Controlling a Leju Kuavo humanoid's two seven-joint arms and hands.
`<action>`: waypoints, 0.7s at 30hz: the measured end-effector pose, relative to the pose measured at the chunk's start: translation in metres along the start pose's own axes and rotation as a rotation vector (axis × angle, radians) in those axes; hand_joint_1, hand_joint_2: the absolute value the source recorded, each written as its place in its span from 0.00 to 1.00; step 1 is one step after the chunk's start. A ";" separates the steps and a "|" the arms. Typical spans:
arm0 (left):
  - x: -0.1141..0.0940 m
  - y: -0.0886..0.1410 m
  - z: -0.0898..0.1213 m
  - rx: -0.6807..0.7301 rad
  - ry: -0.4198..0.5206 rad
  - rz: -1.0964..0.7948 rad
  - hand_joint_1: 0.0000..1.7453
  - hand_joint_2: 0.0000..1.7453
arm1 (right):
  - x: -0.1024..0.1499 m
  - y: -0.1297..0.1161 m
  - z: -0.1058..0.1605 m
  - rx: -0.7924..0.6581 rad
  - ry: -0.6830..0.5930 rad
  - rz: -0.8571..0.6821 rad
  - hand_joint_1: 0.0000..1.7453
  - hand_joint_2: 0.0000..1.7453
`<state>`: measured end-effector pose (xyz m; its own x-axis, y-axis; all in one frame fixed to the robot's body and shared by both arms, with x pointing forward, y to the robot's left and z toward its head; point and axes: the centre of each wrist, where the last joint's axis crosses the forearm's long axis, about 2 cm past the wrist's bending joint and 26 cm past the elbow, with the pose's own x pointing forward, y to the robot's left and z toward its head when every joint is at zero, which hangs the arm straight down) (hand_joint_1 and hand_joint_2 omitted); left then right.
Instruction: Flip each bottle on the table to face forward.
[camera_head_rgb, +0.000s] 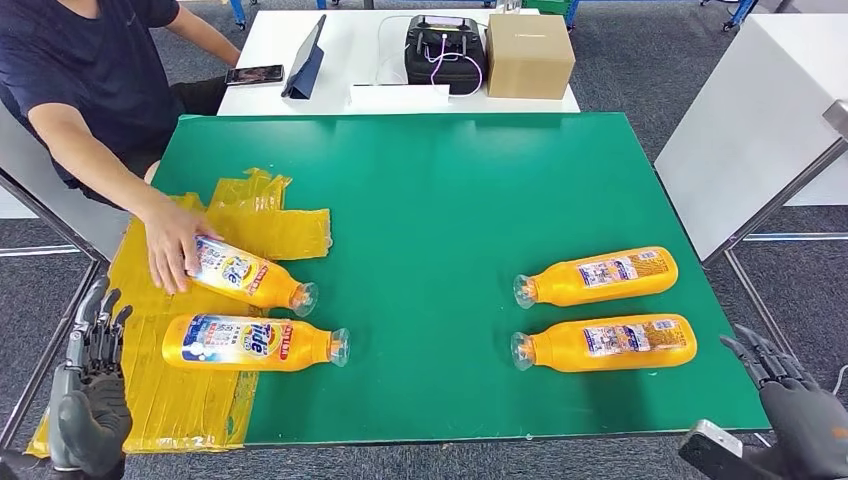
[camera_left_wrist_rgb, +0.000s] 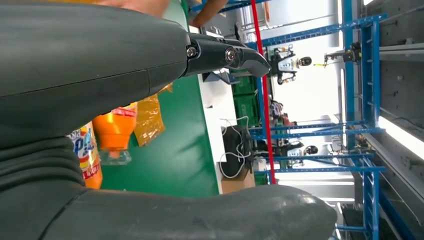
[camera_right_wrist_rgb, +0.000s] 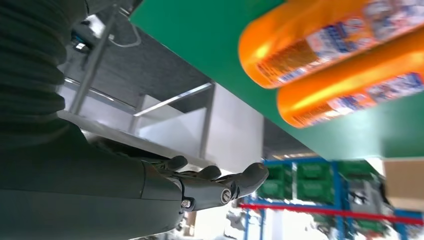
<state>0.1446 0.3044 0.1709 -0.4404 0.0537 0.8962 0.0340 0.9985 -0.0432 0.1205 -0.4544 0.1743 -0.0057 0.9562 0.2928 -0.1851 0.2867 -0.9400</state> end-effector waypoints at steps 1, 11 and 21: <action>0.000 0.000 -0.001 -0.005 -0.001 0.002 0.00 0.00 | -0.003 0.001 -0.004 0.006 0.015 0.001 0.00 1.00; -0.001 -0.004 -0.012 -0.029 -0.012 0.006 0.00 0.00 | -0.002 0.030 -0.053 0.062 0.061 -0.050 0.00 1.00; -0.004 -0.008 -0.015 -0.042 -0.012 0.021 0.00 0.00 | 0.025 0.060 -0.086 0.152 0.004 -0.028 0.00 1.00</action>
<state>0.1597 0.2960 0.1746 -0.4497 0.0751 0.8900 0.0810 0.9958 -0.0432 0.1939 -0.4079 0.1100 0.0053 0.9482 0.3176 -0.3318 0.3013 -0.8939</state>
